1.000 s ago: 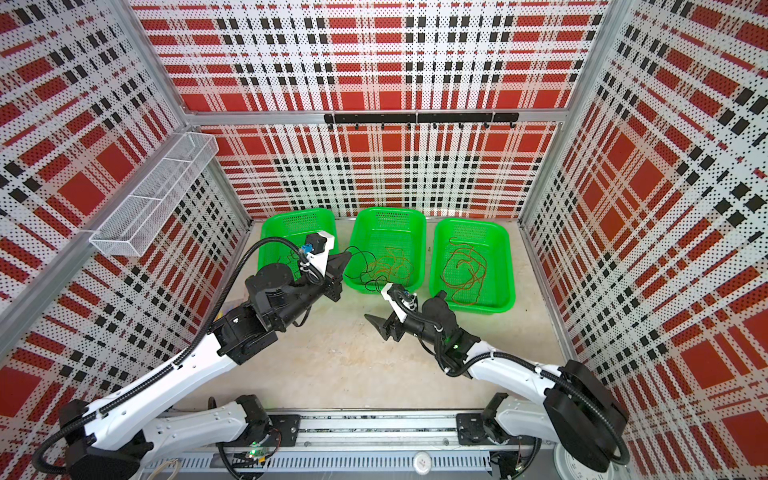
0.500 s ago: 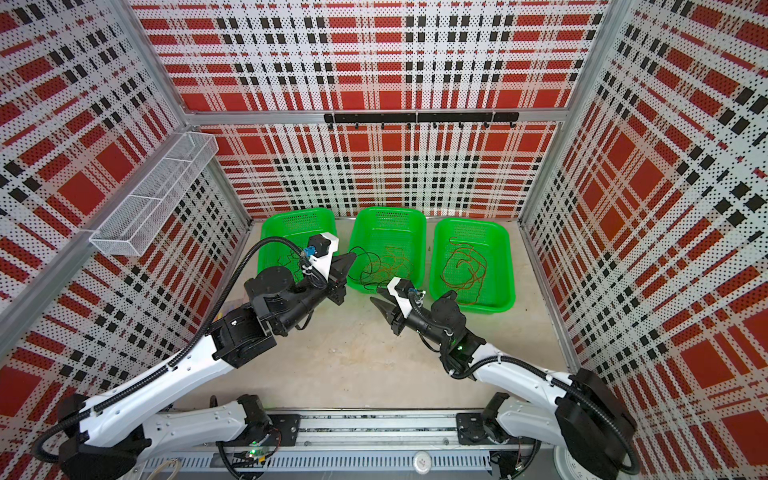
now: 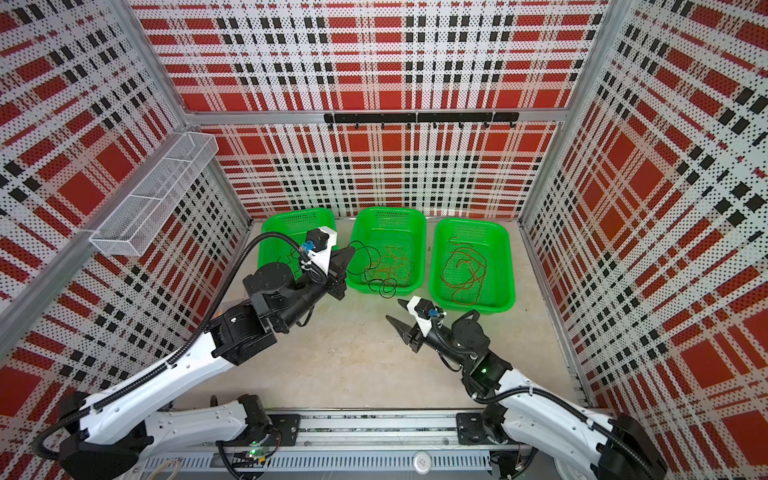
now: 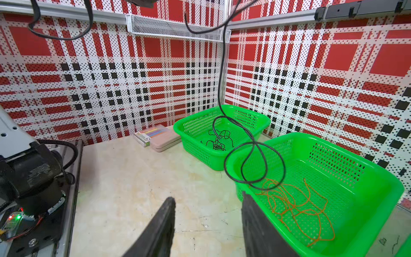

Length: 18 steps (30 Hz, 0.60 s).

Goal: Untangle and sort cables by color
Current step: Straighten the cable.

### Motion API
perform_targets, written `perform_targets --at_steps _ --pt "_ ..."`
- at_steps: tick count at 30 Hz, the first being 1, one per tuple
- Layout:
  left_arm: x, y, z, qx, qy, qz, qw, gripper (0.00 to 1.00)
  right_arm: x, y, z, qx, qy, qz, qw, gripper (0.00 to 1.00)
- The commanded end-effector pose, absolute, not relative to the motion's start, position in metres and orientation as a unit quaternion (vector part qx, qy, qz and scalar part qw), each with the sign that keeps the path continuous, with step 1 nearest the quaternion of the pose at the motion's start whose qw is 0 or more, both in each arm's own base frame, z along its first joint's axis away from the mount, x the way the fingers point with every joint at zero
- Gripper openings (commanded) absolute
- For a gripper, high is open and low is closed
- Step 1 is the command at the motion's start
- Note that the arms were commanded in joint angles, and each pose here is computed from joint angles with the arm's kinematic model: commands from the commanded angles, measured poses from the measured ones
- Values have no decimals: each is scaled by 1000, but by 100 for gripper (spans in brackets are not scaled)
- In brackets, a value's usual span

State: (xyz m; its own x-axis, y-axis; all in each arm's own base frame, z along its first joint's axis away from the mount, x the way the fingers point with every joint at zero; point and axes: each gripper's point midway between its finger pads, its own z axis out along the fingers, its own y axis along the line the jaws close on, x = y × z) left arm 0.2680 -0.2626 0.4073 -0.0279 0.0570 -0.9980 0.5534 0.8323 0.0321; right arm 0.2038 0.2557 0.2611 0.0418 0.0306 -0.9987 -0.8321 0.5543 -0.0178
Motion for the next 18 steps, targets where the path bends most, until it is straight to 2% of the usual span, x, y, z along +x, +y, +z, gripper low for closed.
perform_targets --at_steps 1,12,18 --pt "268 -265 418 219 684 -190 669 0 202 259 262 -356 600 320 641 48" --pt "269 -269 409 222 690 -190 662 0 217 284 289 -366 581 301 662 43" --pt "263 -278 411 226 686 -203 661 0 228 290 280 -363 600 290 651 38"
